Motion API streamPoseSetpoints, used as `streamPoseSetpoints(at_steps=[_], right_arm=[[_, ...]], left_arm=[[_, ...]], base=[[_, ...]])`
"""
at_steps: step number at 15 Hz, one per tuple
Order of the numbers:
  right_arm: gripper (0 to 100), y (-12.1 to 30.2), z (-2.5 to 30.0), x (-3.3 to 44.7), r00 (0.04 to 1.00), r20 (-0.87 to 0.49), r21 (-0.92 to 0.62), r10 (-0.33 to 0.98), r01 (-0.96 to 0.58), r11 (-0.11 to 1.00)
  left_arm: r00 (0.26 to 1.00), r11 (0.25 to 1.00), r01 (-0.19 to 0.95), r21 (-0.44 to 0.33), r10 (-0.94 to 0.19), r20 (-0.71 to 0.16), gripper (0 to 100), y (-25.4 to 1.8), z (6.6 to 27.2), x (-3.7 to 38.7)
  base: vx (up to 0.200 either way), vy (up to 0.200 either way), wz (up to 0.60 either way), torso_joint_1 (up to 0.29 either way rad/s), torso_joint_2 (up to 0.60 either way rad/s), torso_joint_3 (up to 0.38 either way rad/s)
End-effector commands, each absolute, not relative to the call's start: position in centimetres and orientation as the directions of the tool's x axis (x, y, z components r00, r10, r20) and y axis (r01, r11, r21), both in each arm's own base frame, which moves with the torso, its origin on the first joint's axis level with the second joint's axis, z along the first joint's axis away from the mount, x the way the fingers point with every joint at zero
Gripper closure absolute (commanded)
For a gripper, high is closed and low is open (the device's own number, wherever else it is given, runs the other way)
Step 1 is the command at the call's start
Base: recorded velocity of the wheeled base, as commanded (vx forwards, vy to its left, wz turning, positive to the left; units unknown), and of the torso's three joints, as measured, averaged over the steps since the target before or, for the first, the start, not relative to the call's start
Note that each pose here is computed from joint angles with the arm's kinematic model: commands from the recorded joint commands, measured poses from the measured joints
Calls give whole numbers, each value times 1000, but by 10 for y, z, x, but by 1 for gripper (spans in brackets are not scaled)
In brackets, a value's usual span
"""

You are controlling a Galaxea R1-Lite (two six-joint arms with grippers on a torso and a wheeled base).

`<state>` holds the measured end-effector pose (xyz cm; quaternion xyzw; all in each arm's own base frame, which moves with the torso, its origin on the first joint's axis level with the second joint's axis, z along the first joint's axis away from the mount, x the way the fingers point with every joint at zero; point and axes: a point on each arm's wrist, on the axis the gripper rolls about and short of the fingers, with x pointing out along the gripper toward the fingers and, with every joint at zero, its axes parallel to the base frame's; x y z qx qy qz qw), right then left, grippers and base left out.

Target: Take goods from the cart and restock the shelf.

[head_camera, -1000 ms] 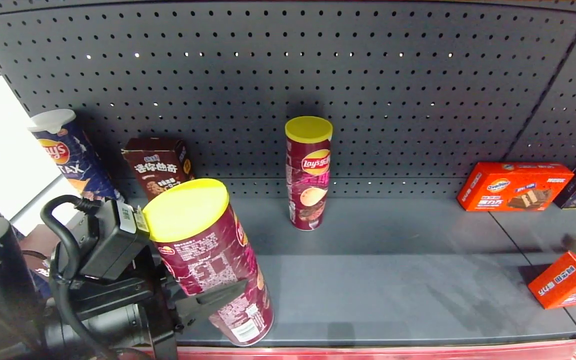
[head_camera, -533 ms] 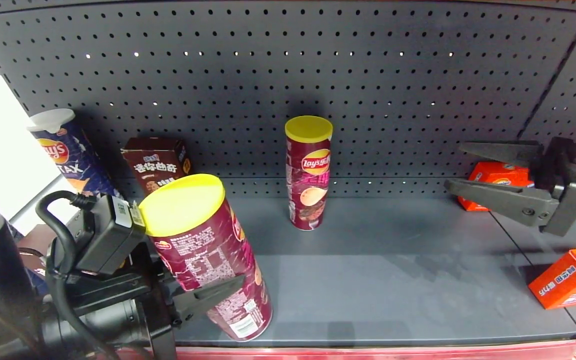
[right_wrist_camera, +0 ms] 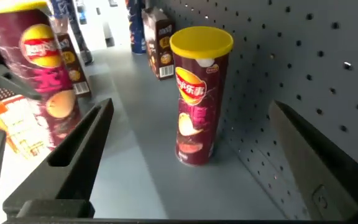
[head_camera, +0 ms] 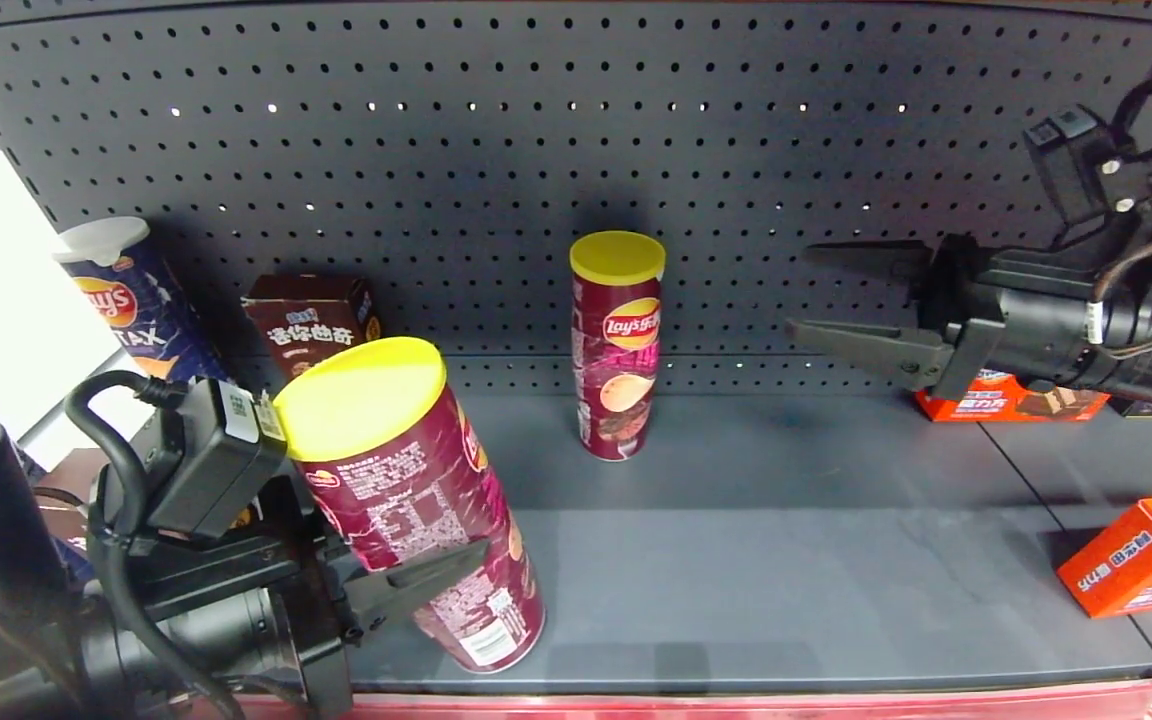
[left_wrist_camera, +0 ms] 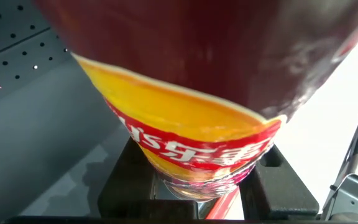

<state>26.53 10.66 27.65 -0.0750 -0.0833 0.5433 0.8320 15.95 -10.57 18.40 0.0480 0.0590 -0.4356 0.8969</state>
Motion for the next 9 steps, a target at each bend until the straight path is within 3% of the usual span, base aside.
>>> streamPoseSetpoints(at_steps=[1,9], right_arm=[[0,118,264,291,381,30,-200,924,-904,379],[0,150,246,332,341,2,-170,940,-926,337]], left_arm=[[613,616,787,33,-775,-150,100,-106,183,159],[600,602,798,34,-788,-140,100,-107,186,161]], base=[[0,0,0,0,0,0],[0,0,0,0,0,0]])
